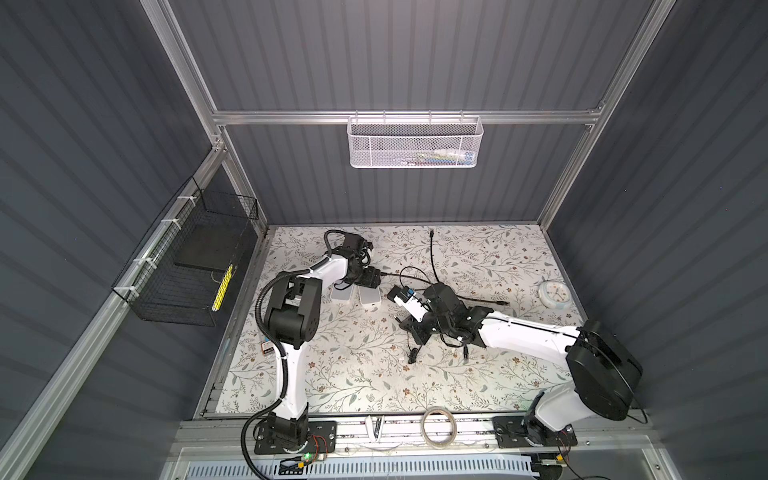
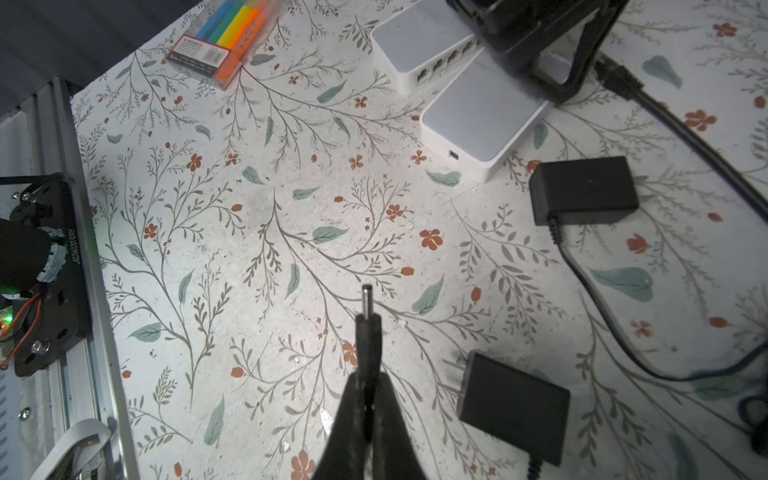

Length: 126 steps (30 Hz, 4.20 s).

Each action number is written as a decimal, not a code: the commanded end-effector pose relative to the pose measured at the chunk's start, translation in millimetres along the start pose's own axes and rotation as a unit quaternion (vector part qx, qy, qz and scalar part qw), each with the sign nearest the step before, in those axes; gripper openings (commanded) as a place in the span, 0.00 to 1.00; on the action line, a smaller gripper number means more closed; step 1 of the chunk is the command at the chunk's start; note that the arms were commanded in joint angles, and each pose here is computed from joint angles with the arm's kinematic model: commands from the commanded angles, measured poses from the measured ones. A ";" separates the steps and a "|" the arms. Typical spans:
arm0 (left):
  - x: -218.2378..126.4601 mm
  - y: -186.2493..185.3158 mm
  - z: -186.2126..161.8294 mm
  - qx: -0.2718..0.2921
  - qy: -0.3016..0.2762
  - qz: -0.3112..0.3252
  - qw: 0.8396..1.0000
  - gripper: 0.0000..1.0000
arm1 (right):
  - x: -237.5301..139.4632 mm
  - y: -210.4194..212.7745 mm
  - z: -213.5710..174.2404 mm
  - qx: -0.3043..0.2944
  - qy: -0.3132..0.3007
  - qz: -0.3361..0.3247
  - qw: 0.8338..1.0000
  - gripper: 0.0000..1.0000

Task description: Insert the plug into the switch port

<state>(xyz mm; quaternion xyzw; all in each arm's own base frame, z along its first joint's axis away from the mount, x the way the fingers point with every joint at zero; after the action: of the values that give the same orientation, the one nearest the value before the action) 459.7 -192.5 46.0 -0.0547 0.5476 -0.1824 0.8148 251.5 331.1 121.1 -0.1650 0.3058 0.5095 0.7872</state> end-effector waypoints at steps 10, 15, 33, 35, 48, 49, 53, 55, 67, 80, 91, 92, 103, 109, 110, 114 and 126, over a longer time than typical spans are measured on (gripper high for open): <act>-11.8 -1.8 -19.6 -0.065 0.007 -0.013 0.998 0.69 | 18.4 -2.8 -7.5 0.011 0.036 -0.022 0.999 0.00; -7.3 10.5 -41.1 -0.131 0.014 0.011 0.991 0.67 | 26.5 -6.3 -22.0 0.003 0.077 -0.033 0.996 0.00; -32.4 14.6 -81.4 -0.219 0.002 0.017 0.976 0.67 | 52.2 -0.3 -44.5 0.010 0.152 -0.002 0.988 0.00; -35.4 15.1 -85.1 -0.216 -0.003 0.013 0.976 0.67 | 56.7 -0.2 -44.0 0.016 0.153 0.001 0.988 0.00; -44.2 2.5 -43.8 -0.131 -0.023 -0.059 0.989 0.69 | 71.7 0.2 -35.4 0.064 0.147 0.011 0.987 0.00; -41.8 2.0 -41.6 -0.126 -0.021 -0.062 0.990 0.69 | 72.2 0.6 -35.2 0.068 0.146 0.011 0.987 0.00; -31.9 -6.3 -39.5 -0.110 0.000 -0.091 0.990 0.69 | 72.8 0.6 -35.6 0.078 0.145 0.010 0.986 0.00; -26.3 -5.8 -41.3 -0.107 0.009 -0.092 0.990 0.69 | 73.3 1.0 -34.9 0.081 0.144 0.012 0.986 0.00; -19.8 3.4 -56.4 -0.115 0.024 -0.070 0.991 0.68 | 83.6 2.5 -40.5 0.109 0.155 0.019 0.982 0.00; -36.1 0.6 -71.1 -0.120 0.020 -0.073 0.990 0.66 | 99.2 -1.1 -36.6 0.130 0.162 0.019 0.978 0.00; -43.6 -3.4 -65.9 -0.118 0.010 -0.080 0.990 0.66 | 104.4 -10.7 -40.2 0.150 0.170 0.008 0.974 0.00; -43.5 -3.8 -64.3 -0.118 0.010 -0.081 0.990 0.66 | 105.4 -10.5 -40.4 0.151 0.170 0.010 0.974 0.00; -41.2 -6.5 -53.5 -0.113 0.004 -0.088 0.990 0.66 | 112.6 -10.9 -37.9 0.166 0.169 0.017 0.972 0.00; -38.5 -7.4 -51.5 -0.111 0.006 -0.092 0.989 0.66 | 114.8 -14.3 -39.7 0.176 0.175 0.012 0.969 0.00; -38.0 -7.4 -52.1 -0.111 0.007 -0.093 0.989 0.66 | 115.1 -15.4 -40.2 0.178 0.175 0.010 0.968 0.00; -36.4 -7.2 -52.9 -0.110 0.008 -0.094 0.989 0.66 | 114.4 -21.2 -42.8 0.188 0.178 0.003 0.966 0.00; -34.2 -11.0 -50.5 -0.108 0.009 -0.107 0.988 0.66 | 117.9 -26.8 -44.9 0.194 0.186 -0.001 0.963 0.00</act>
<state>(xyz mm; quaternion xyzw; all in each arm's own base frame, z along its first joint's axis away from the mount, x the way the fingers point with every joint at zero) 394.7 -179.1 53.9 -0.1976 0.5664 -0.1918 0.7767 298.7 386.3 27.2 -0.0921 0.5107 0.4206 0.7441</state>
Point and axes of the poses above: each gripper's point midway between its finger pads, its own x axis out along the fingers, its own y axis along the line the jaws close on, z = x × y, the point moved 1 cm from there along -x, back along the fingers, and after that the axes turned 11 degrees about -x, right-handed, at the moved point
